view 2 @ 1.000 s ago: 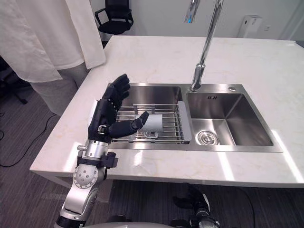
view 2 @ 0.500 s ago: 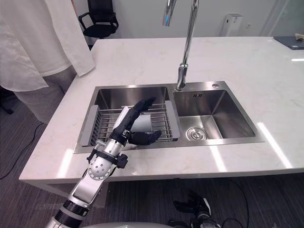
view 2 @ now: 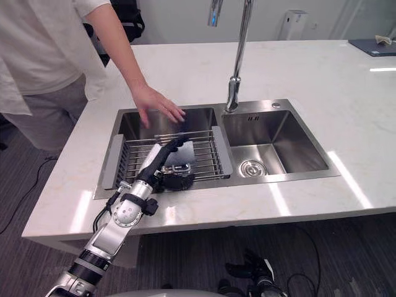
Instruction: Walk over to the sink, pick up the cup, carry it to the dishwasher, place the cup inside the dishwasher, then close the dishwasher door
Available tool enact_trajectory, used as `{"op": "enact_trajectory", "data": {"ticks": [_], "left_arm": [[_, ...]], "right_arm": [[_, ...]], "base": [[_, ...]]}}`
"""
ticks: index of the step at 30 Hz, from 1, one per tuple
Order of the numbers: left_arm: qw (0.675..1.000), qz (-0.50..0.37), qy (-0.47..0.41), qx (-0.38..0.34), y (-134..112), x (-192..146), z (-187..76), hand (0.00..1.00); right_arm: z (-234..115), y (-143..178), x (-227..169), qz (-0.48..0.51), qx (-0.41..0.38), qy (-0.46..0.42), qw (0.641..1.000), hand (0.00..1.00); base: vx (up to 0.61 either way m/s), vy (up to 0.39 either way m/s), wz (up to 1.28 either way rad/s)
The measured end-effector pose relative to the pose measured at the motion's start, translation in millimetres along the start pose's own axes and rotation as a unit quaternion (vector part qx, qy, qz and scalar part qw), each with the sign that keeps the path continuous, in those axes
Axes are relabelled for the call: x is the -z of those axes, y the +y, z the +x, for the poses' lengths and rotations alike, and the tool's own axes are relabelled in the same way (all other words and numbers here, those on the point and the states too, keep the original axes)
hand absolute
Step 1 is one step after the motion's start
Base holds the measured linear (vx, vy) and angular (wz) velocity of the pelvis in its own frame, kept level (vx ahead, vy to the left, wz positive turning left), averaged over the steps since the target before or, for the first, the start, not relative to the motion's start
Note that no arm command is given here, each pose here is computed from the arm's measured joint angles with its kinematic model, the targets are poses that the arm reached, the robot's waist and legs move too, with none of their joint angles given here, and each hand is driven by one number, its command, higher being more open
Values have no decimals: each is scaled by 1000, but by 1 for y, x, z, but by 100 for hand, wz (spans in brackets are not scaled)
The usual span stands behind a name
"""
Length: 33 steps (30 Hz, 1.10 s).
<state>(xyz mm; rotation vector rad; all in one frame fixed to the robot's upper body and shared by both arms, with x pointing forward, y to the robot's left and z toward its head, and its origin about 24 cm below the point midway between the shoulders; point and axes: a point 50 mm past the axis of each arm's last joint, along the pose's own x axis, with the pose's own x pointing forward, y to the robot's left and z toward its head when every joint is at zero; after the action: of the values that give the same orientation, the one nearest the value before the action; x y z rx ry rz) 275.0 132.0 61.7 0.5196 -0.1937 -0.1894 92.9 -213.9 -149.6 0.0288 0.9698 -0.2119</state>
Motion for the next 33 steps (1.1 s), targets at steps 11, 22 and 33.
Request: {"op": "enact_trajectory", "data": {"ticks": [11,22,33], "left_arm": [[995,-10,10,-96,20,3,1,90],[992,51,47,-105,32,18,4,90],[987,126,60,-86,40,27,4,90]], "right_arm": [[0,0,2,0,5,4,1000,90],[-1,0,3,0,6,6,1000,90],[-1,2,4,1,3,6,1000,90]], "base": [[-31,2,-2],[-8,-1,-1],[-18,-7,-1]]}}
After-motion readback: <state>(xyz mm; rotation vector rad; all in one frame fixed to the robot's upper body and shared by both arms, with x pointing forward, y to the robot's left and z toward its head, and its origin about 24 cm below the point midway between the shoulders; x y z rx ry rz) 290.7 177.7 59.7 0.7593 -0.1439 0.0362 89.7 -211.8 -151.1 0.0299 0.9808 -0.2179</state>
